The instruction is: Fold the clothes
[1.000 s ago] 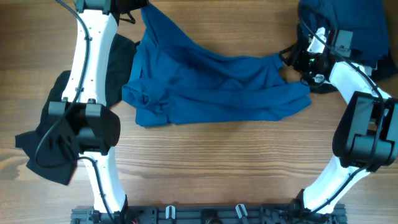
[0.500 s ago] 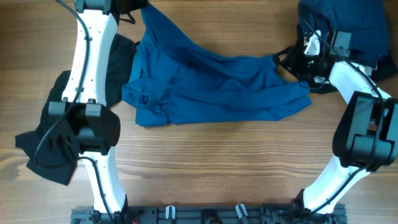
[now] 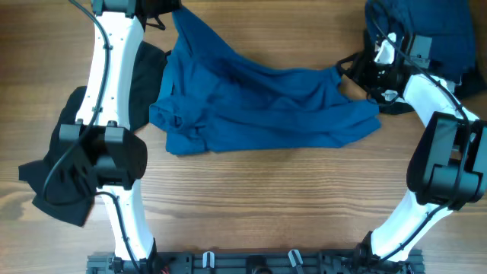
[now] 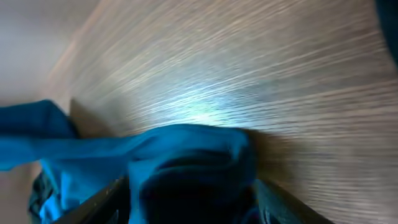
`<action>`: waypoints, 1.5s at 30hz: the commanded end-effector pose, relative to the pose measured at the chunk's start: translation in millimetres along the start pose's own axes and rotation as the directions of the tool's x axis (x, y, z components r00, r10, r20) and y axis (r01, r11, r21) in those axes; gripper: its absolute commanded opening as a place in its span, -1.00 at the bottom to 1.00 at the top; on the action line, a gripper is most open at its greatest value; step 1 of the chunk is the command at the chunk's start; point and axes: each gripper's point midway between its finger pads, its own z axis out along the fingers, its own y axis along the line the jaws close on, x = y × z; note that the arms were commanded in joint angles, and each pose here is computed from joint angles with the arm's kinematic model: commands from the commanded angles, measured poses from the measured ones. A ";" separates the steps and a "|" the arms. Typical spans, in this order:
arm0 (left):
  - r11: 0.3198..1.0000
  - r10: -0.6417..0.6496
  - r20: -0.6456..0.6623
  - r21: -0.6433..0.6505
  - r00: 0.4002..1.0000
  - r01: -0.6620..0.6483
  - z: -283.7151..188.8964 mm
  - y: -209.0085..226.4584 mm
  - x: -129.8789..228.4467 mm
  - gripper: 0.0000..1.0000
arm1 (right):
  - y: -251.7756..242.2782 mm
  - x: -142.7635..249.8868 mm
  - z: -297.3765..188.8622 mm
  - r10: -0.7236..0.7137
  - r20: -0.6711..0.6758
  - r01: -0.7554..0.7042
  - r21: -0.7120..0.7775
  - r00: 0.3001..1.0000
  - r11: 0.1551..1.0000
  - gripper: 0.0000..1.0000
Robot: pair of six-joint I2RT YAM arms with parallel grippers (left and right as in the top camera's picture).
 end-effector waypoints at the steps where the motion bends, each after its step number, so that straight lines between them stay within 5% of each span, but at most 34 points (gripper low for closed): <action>1: 1.000 0.023 0.011 -0.006 1.000 -0.022 -2.0 -2.5 -2.4 -0.92 | 25.4 -8.8 -5.8 -0.119 0.017 0.120 -0.098 0.993 0.988 0.21; 9: 1.000 0.022 0.011 -0.006 1.000 -0.022 -2.0 -2.6 -2.4 -0.92 | 6.7 12.3 3.7 -0.209 -0.062 0.212 0.056 0.976 0.976 -0.17; 13: 1.000 0.022 0.006 -0.016 1.000 -0.022 -2.0 -0.7 -1.1 -0.92 | -3.3 -6.4 -1.0 -0.222 -0.011 0.221 0.133 0.975 0.966 -0.88; 14: 0.999 0.023 0.008 -0.030 1.000 -0.023 -2.0 1.7 -1.4 -0.92 | -5.7 -14.7 -6.1 -0.230 0.005 0.227 0.150 0.973 0.962 -0.91; 21: 0.998 0.037 -0.003 -0.044 0.999 -0.037 -7.6 8.1 -0.4 -0.92 | 44.7 -98.3 -88.4 -0.410 0.048 0.381 0.287 0.911 0.879 -0.91; 29: 0.996 -0.051 0.079 -0.071 0.996 0.057 -77.3 63.6 -33.0 -0.92 | 34.2 -96.9 -137.9 -0.439 -0.045 0.408 0.461 0.897 0.788 -0.91; 37: 0.995 -0.098 -0.160 -0.046 0.982 0.092 -79.5 62.1 24.4 -0.92 | 12.9 -58.6 -160.0 -0.244 -0.119 0.271 0.476 0.962 0.837 -0.91; 45: 0.995 -0.078 -0.425 -0.093 0.902 0.042 -75.0 42.9 95.4 -0.92 | -6.3 -38.4 -175.1 -0.052 -0.117 0.105 0.511 0.992 0.853 -0.91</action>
